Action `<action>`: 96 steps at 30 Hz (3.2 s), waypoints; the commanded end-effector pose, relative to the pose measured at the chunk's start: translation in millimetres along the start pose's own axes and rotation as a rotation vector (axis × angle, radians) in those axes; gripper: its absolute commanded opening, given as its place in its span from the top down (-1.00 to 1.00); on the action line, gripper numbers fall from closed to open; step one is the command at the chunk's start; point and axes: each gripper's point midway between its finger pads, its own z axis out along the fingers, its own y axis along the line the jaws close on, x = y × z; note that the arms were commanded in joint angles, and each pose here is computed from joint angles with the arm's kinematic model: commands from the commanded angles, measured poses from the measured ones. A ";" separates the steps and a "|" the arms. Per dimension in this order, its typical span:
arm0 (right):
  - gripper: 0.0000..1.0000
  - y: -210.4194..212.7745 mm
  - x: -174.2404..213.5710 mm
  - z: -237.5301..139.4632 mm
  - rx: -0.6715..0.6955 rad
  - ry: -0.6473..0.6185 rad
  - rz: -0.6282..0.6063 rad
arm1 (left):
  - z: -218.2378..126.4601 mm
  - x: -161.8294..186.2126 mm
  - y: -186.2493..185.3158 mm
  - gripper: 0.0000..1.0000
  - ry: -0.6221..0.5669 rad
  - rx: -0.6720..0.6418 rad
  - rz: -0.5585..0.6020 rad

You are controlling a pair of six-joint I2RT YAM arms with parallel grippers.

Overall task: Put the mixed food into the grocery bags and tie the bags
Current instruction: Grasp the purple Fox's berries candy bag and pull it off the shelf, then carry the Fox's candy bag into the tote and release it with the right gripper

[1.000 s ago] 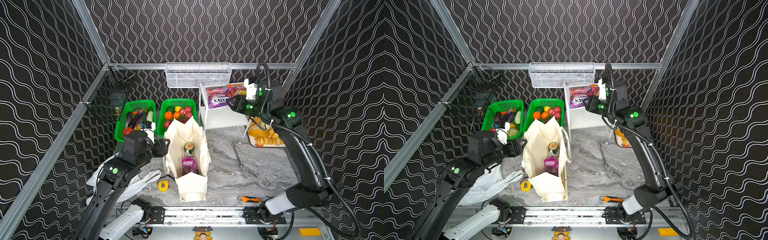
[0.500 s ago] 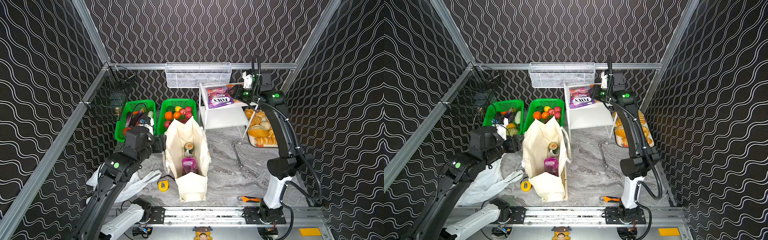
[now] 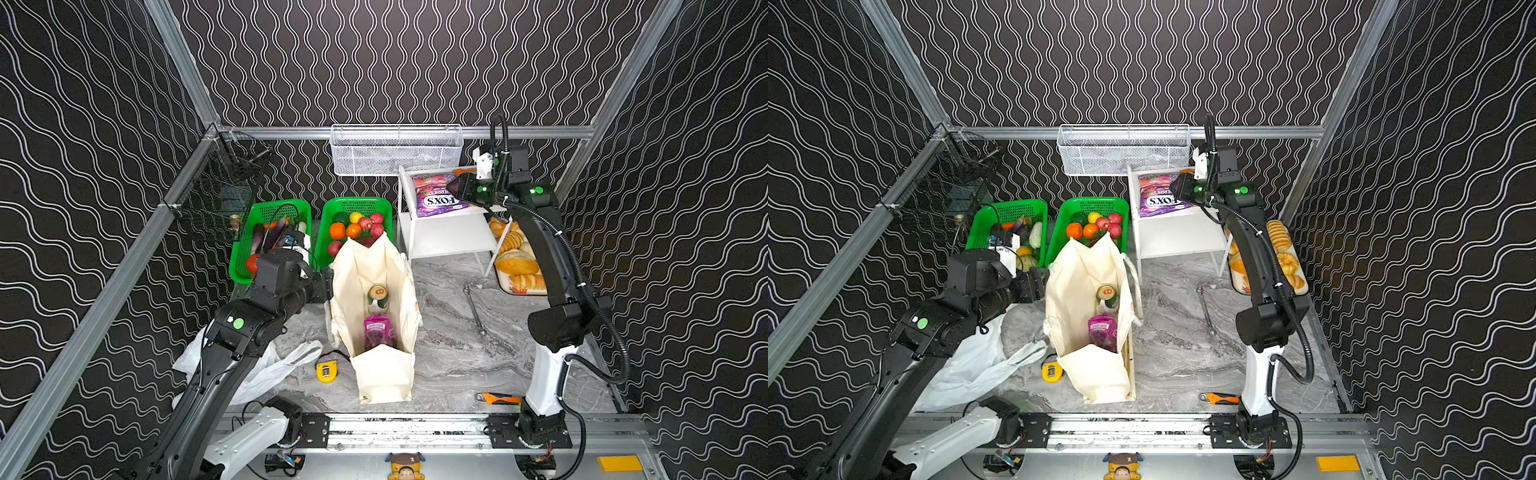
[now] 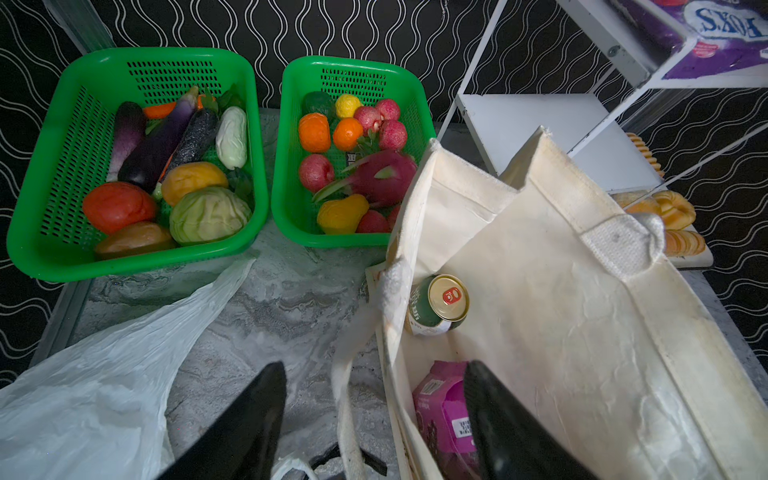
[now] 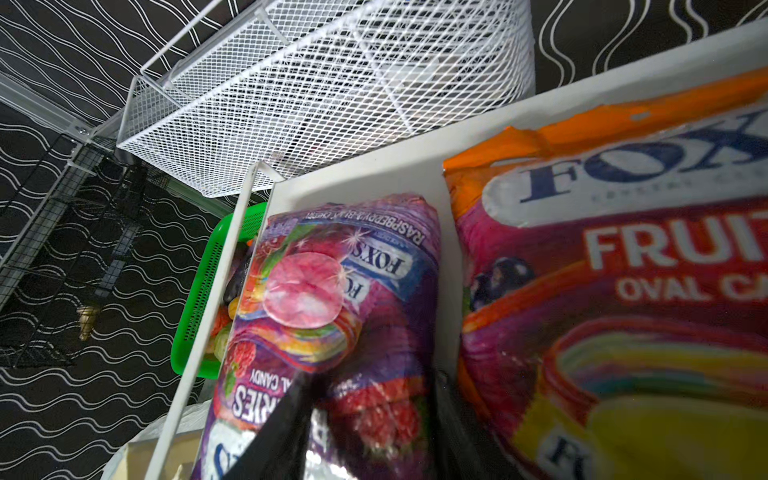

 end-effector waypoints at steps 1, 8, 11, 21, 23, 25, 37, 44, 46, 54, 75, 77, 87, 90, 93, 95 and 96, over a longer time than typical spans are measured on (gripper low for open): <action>0.03 2.9 4.8 3.8 -0.025 0.025 0.005 | -2.4 -3.1 1.5 -0.42 -0.016 -0.005 0.017; 0.71 12.6 -5.2 -14.2 -0.031 -0.012 -0.020 | -4.4 -1.0 0.8 -0.43 -0.016 0.004 0.008; 0.91 21.9 -11.8 -26.5 -0.059 -0.051 -0.041 | -5.4 -2.4 0.4 -0.43 -0.022 0.007 0.004; 1.00 70.9 -39.0 -92.7 -0.207 -0.190 -0.062 | -10.1 -1.8 1.3 -0.43 -0.037 0.014 -0.014; 1.00 77.9 -42.5 -108.5 -0.220 -0.219 -0.065 | -11.6 -1.3 1.4 -0.44 -0.038 0.016 -0.018; 1.00 82.8 -43.6 -124.4 -0.231 -0.252 -0.067 | -12.5 -0.5 0.8 -0.45 -0.041 0.023 -0.019; 1.00 143.3 9.1 -207.5 -0.495 -0.253 -0.075 | -15.7 2.4 -1.7 -0.47 -0.049 0.050 -0.042; 1.00 191.9 108.9 -193.7 -0.542 -0.037 -0.115 | -14.0 8.8 -4.0 -0.48 -0.037 0.072 -0.077; 1.00 198.5 135.1 -181.3 -0.526 0.021 -0.117 | -13.1 11.2 -5.7 -0.49 -0.031 0.082 -0.087; 1.00 215.7 215.0 -130.9 -0.379 0.188 -0.195 | -6.8 29.0 -10.4 -0.51 0.026 0.117 -0.136; 0.97 243.2 321.8 -84.6 -0.347 0.527 -0.082 | -3.6 39.9 -12.8 -0.54 0.065 0.133 -0.166; 0.92 235.0 328.3 -84.9 -0.321 0.544 -0.077 | -2.0 41.1 -12.6 -0.55 0.070 0.130 -0.165; 0.08 191.9 304.0 -102.1 -0.120 0.455 -0.167 | 5.7 43.9 -13.7 -0.56 0.091 0.125 -0.149; -0.01 199.0 272.3 -120.1 -0.151 0.349 -0.181 | 8.7 46.8 -11.2 -0.57 0.106 0.106 -0.142; -0.14 184.4 243.8 -134.7 -0.109 0.219 -0.157 | 8.6 48.3 -8.9 -0.59 0.115 0.092 -0.139; -0.21 167.4 233.1 -137.4 -0.076 0.172 -0.112 | 7.4 48.5 -7.1 -0.60 0.113 0.084 -0.135; -0.24 159.1 230.9 -137.5 -0.072 0.168 -0.083 | 6.6 48.7 -5.3 -0.61 0.112 0.075 -0.133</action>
